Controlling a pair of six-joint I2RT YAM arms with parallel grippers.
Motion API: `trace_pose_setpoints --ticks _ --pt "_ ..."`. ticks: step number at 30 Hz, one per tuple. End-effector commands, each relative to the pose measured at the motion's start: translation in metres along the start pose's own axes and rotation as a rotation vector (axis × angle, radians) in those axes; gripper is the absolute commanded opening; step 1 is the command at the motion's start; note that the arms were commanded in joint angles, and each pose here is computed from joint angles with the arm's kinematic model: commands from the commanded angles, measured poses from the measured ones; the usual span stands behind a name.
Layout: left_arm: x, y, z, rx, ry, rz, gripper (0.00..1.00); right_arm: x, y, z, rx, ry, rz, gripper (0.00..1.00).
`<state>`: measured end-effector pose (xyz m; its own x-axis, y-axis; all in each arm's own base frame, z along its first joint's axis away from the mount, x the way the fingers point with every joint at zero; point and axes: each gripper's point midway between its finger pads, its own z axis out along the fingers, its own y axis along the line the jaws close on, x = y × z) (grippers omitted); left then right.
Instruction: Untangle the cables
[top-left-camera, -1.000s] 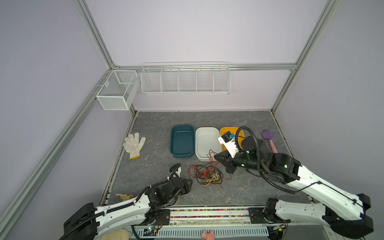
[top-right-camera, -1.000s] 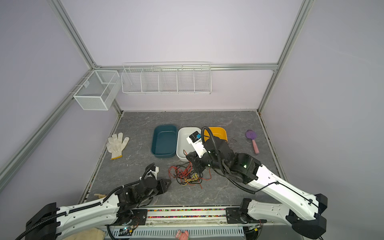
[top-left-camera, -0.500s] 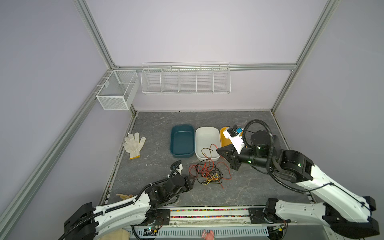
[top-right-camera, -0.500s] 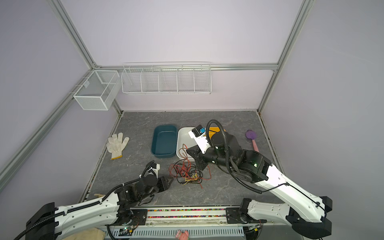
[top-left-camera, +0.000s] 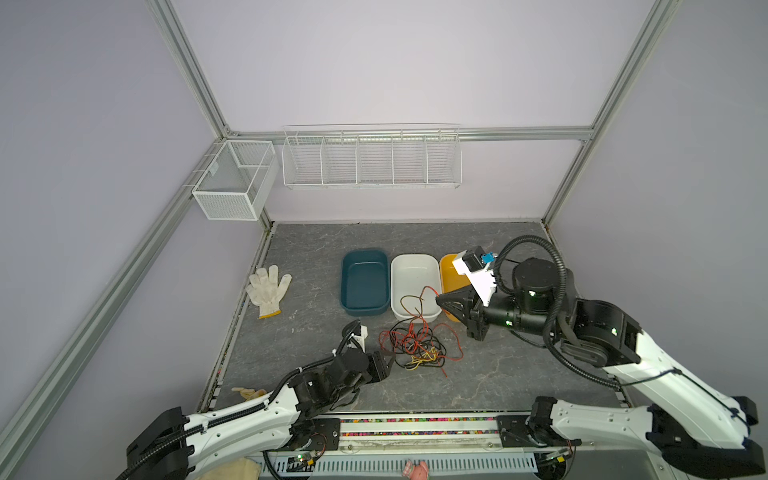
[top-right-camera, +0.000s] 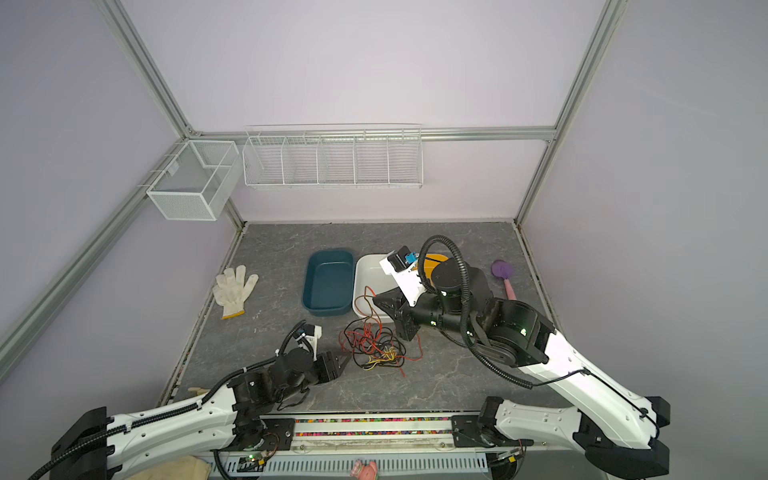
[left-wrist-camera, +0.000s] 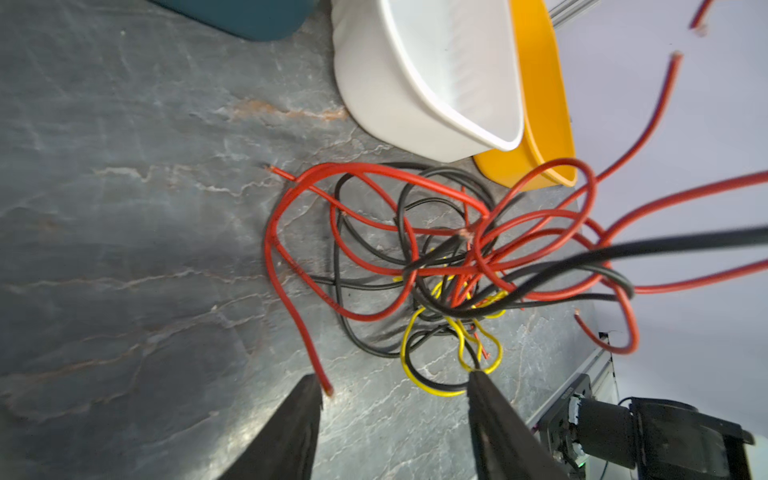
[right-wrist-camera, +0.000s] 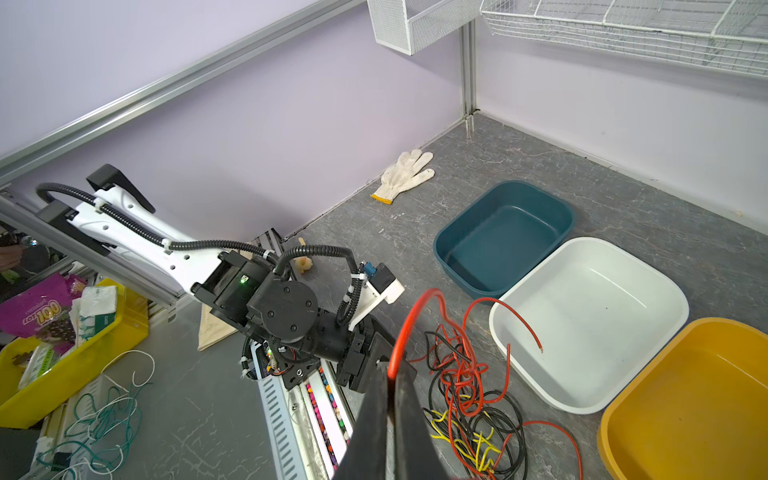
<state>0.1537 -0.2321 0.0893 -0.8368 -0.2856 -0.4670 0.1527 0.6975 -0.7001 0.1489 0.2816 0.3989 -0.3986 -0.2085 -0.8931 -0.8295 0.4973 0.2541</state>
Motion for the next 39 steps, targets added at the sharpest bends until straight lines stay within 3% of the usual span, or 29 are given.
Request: trace_pose_setpoints --ticks 1,12,22,39 --pt "-0.018 -0.033 -0.011 0.102 -0.054 0.031 0.59 0.000 0.009 -0.006 -0.047 -0.020 -0.018 0.07" --pt "-0.050 -0.054 -0.030 0.121 -0.180 0.133 0.59 0.020 0.012 0.001 -0.089 0.014 0.008 0.07" --pt "-0.051 -0.061 -0.016 0.086 -0.159 0.189 0.51 0.027 0.014 0.000 -0.111 0.017 0.012 0.07" --pt "-0.054 -0.067 -0.016 0.080 -0.162 0.207 0.13 0.052 0.001 0.009 -0.067 0.048 0.032 0.07"
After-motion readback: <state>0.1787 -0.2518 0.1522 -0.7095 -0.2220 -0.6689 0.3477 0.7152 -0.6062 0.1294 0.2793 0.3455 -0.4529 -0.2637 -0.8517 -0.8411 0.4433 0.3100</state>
